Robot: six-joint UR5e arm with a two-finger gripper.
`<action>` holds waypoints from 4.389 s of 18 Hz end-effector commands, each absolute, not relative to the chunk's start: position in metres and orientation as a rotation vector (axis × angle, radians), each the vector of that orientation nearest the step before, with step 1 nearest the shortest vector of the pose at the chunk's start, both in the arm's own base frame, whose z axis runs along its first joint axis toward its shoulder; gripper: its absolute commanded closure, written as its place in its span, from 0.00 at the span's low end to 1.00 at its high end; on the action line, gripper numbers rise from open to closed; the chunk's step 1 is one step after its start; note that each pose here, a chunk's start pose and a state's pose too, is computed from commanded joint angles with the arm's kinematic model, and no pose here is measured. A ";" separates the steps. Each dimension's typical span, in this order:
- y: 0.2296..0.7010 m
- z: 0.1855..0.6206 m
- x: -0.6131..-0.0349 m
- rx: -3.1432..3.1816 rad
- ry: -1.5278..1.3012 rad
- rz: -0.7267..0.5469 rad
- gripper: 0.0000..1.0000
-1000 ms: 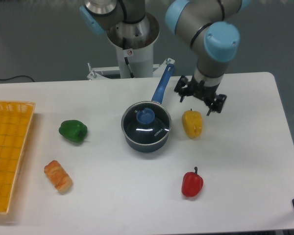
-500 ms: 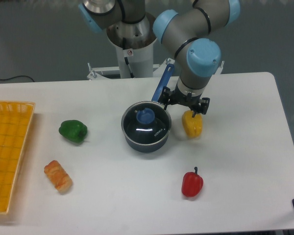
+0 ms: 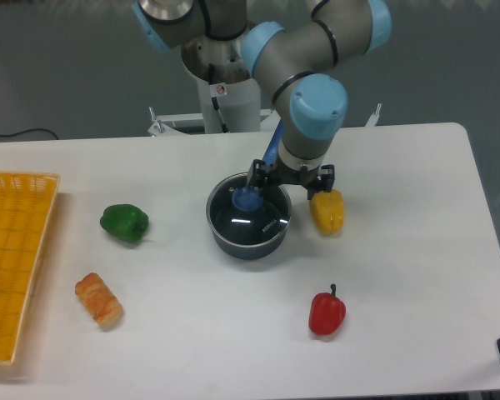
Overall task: Open the lid
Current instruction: 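Move the gripper over the saucepan's glass lid toward the blue knob, then lower the gripper onto the blue lid knob and close on it, then lift the glass lid off the saucepan by its knob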
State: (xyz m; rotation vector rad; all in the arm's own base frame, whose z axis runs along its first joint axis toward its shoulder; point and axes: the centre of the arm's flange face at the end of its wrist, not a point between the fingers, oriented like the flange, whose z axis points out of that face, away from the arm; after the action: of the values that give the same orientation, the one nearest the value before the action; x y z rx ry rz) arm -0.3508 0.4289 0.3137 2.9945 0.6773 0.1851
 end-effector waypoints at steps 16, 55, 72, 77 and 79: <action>0.444 0.294 -0.311 2.979 0.587 0.214 0.00; 0.453 0.326 -0.331 2.967 0.556 0.125 0.49; 0.515 0.348 -0.365 3.054 0.855 0.048 0.49; 0.529 0.343 -0.370 3.056 0.969 0.018 0.49; 0.536 0.331 -0.370 3.045 0.989 0.021 0.49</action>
State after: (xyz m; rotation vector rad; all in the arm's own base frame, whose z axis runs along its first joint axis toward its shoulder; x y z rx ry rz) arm -0.3696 0.5360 0.3313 3.0446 0.9885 0.0205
